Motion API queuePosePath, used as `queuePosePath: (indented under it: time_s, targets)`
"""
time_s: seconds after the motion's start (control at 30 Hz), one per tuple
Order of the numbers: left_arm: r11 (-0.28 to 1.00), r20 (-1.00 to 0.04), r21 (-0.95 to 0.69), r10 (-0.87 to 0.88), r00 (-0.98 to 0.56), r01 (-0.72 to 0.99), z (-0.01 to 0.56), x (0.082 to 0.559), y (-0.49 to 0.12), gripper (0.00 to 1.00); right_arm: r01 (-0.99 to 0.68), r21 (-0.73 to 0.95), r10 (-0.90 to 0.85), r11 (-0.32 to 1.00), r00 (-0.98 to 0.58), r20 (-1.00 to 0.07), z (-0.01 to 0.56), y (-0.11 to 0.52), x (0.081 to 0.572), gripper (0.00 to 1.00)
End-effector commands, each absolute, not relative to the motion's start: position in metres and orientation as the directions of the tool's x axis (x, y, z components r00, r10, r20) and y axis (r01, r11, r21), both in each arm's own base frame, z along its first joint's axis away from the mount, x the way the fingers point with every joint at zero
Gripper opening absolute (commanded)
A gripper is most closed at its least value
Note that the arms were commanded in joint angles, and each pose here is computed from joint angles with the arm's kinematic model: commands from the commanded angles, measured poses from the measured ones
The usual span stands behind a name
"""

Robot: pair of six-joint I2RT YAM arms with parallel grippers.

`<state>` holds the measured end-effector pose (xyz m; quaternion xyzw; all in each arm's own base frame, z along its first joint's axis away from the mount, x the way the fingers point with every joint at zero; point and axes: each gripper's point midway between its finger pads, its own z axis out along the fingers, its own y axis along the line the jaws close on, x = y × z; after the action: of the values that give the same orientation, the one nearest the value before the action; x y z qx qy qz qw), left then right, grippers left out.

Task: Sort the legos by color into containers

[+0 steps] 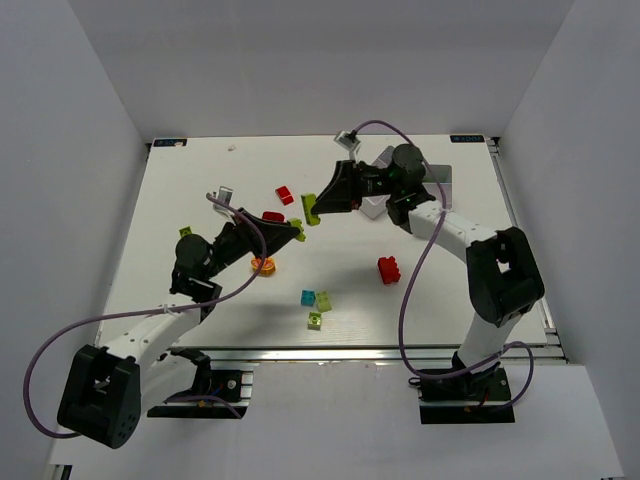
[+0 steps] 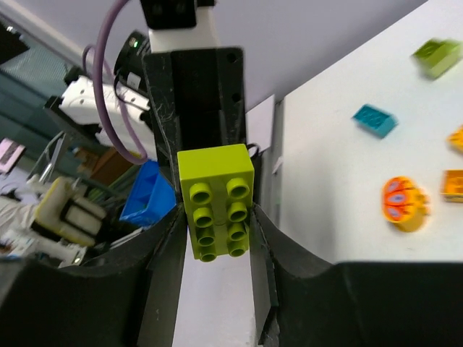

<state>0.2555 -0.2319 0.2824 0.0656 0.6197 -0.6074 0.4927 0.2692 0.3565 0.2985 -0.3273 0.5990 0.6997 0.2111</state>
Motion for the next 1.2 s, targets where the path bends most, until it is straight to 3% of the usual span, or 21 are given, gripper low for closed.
queuePosePath:
  time_s: [0.0,0.23,0.4,0.43,0.6,0.7,0.83,0.97,1.17]
  targets:
    - [0.279,-0.702,-0.679,-0.519,-0.488,0.679,0.281,0.254,-0.227,0.00,-0.769,0.616,-0.001,-0.172,-0.625,-0.780,0.320,0.327,0.298,0.00]
    - [0.300,-0.702,-0.684,-0.519,-0.488,0.665,0.276,0.256,-0.226,0.00,-0.813,0.577,0.037,-0.075,-0.581,-0.813,0.317,0.292,0.327,0.00]
    - [0.358,-0.707,-0.693,-0.507,-0.493,0.626,0.267,0.266,-0.224,0.00,-0.857,0.494,-0.013,0.146,-0.501,-0.866,0.298,0.268,0.353,0.00]
    - [0.376,-0.713,-0.690,-0.496,-0.495,0.618,0.265,0.268,-0.223,0.00,-0.906,0.387,-0.040,0.170,-0.399,-0.916,0.294,0.264,0.357,0.00]
    - [0.452,-0.734,-0.676,-0.477,-0.483,0.582,0.259,0.279,-0.217,0.00,-0.913,0.230,-0.113,0.335,-0.282,-0.953,0.284,0.230,0.369,0.00]
    - [0.533,-0.743,-0.669,-0.460,-0.487,0.518,0.252,0.292,-0.209,0.00,-0.898,0.040,-0.215,0.437,-0.147,-0.965,0.279,0.201,0.390,0.00]
    - [0.639,-0.717,-0.673,-0.437,-0.544,0.374,0.236,0.307,-0.196,0.00,-0.872,-0.201,-0.448,0.447,-0.024,-0.894,0.259,0.152,0.405,0.00]
    - [0.672,-0.692,-0.672,-0.422,-0.585,0.311,0.243,0.320,-0.194,0.00,-0.808,-0.433,-0.669,0.398,0.067,-0.741,0.236,0.106,0.432,0.00]
    - [0.652,-0.714,-0.671,-0.438,-0.547,0.354,0.272,0.327,-0.198,0.00,-0.754,-0.568,-0.803,0.329,0.093,-0.589,0.213,0.067,0.458,0.00]
